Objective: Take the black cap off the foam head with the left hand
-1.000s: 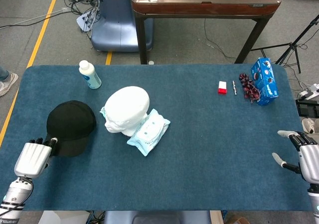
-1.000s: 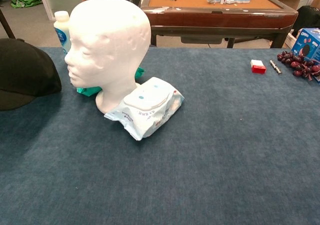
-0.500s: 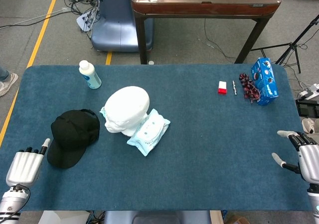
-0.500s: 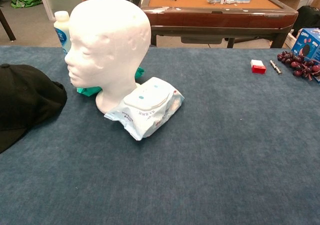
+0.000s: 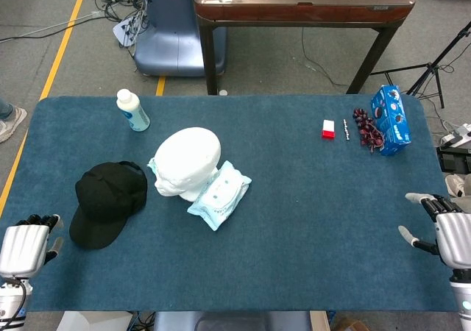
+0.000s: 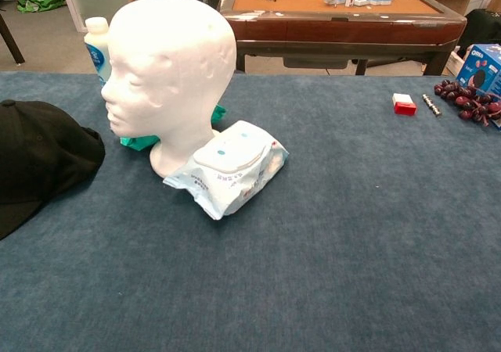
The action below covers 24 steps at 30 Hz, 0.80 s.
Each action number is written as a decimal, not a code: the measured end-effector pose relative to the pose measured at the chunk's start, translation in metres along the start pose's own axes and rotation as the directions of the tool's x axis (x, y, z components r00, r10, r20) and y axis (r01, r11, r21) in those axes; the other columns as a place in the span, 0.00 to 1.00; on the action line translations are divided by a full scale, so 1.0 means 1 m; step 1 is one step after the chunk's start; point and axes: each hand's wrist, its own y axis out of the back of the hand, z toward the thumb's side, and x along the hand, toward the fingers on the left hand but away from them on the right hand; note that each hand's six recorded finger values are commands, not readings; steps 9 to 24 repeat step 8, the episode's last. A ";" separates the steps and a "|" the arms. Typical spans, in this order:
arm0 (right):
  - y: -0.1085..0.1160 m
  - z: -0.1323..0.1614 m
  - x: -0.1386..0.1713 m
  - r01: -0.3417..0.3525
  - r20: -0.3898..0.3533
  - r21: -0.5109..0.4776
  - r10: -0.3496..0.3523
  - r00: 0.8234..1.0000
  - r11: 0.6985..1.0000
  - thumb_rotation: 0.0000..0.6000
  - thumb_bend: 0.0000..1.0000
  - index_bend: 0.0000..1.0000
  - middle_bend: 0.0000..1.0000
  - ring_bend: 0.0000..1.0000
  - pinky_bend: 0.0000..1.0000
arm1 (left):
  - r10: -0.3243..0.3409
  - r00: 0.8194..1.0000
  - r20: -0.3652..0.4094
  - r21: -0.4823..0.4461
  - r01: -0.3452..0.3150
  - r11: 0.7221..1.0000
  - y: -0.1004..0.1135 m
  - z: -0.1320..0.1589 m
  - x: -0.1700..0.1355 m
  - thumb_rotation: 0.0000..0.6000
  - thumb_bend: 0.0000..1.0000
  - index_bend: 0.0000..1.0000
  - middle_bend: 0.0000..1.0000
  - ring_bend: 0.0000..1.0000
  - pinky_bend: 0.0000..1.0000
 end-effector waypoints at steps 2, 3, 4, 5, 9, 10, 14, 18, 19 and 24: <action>-0.001 0.000 -0.001 -0.004 0.002 0.003 0.004 1.000 1.000 1.00 0.21 0.32 0.39 0.31 0.42 | 0.008 1.000 -0.012 -0.023 -0.008 1.000 -0.003 -0.005 -0.001 1.00 0.27 0.51 0.58 0.45 0.59; -0.002 0.000 -0.002 -0.008 0.002 0.003 0.008 1.000 1.000 1.00 0.21 0.32 0.39 0.31 0.42 | 0.009 1.000 -0.017 -0.031 -0.009 0.999 -0.004 -0.007 -0.001 1.00 0.27 0.51 0.59 0.45 0.59; -0.003 -0.001 -0.003 -0.011 0.004 0.004 0.011 1.000 1.000 1.00 0.21 0.32 0.39 0.31 0.42 | 0.010 1.000 -0.020 -0.039 -0.010 0.999 -0.005 -0.008 -0.001 1.00 0.27 0.51 0.59 0.45 0.59; -0.004 -0.001 -0.004 -0.016 0.006 0.005 0.016 1.000 1.000 1.00 0.21 0.32 0.39 0.31 0.42 | 0.011 1.000 -0.021 -0.049 -0.012 0.999 -0.005 -0.009 0.000 1.00 0.27 0.51 0.59 0.45 0.59; -0.005 -0.003 -0.007 -0.026 0.015 0.007 0.026 1.000 1.000 1.00 0.21 0.32 0.39 0.31 0.42 | 0.007 1.000 -0.025 -0.064 -0.008 0.998 -0.007 -0.011 0.002 1.00 0.27 0.51 0.59 0.45 0.59; -0.005 -0.003 -0.007 -0.026 0.015 0.007 0.026 1.000 1.000 1.00 0.21 0.32 0.39 0.31 0.42 | 0.007 1.000 -0.025 -0.064 -0.008 0.998 -0.007 -0.011 0.002 1.00 0.27 0.51 0.59 0.45 0.59; -0.005 -0.003 -0.007 -0.026 0.015 0.007 0.026 1.000 1.000 1.00 0.21 0.32 0.39 0.31 0.42 | 0.007 1.000 -0.025 -0.064 -0.008 0.998 -0.007 -0.011 0.002 1.00 0.27 0.51 0.59 0.45 0.59; -0.005 -0.003 -0.007 -0.026 0.015 0.007 0.026 1.000 1.000 1.00 0.21 0.32 0.39 0.31 0.42 | 0.007 1.000 -0.025 -0.064 -0.008 0.998 -0.007 -0.011 0.002 1.00 0.27 0.51 0.59 0.45 0.59; -0.005 -0.003 -0.007 -0.026 0.015 0.007 0.026 1.000 1.000 1.00 0.21 0.32 0.39 0.31 0.42 | 0.007 1.000 -0.025 -0.064 -0.008 0.998 -0.007 -0.011 0.002 1.00 0.27 0.51 0.59 0.45 0.59; -0.005 -0.003 -0.007 -0.026 0.015 0.007 0.026 1.000 1.000 1.00 0.21 0.32 0.39 0.31 0.42 | 0.007 1.000 -0.025 -0.064 -0.008 0.998 -0.007 -0.011 0.002 1.00 0.27 0.51 0.59 0.45 0.59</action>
